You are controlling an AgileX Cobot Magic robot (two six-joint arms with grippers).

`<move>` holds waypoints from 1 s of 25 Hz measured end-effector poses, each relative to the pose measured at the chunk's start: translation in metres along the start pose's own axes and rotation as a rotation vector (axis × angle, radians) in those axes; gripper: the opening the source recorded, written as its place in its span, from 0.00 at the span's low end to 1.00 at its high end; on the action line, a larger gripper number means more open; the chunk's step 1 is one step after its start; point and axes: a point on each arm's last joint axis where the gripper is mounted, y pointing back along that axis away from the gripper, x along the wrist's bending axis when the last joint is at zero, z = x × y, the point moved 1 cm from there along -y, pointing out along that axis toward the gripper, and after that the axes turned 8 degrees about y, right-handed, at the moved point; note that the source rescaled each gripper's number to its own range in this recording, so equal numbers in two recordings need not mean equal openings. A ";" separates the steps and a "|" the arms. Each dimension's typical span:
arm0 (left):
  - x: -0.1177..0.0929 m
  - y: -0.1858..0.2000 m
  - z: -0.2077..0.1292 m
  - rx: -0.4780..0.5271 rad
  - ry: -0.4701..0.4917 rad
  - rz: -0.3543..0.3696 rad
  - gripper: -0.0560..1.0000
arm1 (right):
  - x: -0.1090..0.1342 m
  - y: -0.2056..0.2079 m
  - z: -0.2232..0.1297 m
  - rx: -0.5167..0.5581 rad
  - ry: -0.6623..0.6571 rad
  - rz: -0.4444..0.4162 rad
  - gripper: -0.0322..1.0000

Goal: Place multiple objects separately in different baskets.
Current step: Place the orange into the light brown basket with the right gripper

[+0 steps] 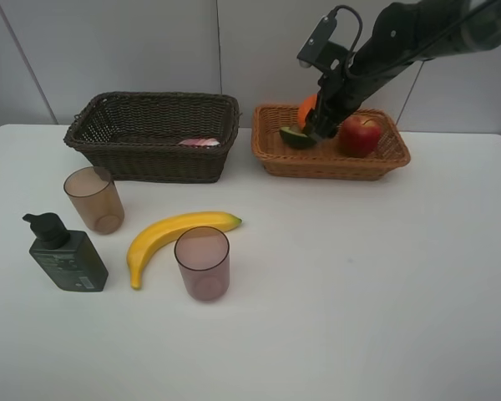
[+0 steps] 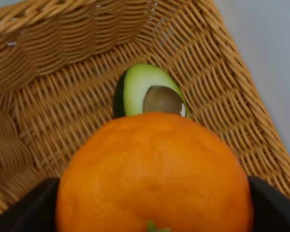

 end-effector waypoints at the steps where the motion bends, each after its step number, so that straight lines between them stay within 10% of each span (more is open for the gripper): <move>1: 0.000 0.000 0.000 0.000 0.000 0.000 1.00 | 0.000 0.000 0.000 0.000 0.000 0.000 0.64; 12: 0.000 0.000 0.000 0.000 0.000 0.000 1.00 | 0.000 -0.001 0.000 0.002 0.000 0.003 0.65; 17: 0.000 0.000 0.000 0.000 0.000 0.000 1.00 | -0.004 0.000 0.003 -0.032 -0.001 -0.045 0.95; 25: 0.000 0.000 0.000 0.000 0.000 0.000 1.00 | -0.005 0.000 0.004 -0.036 -0.002 -0.051 0.99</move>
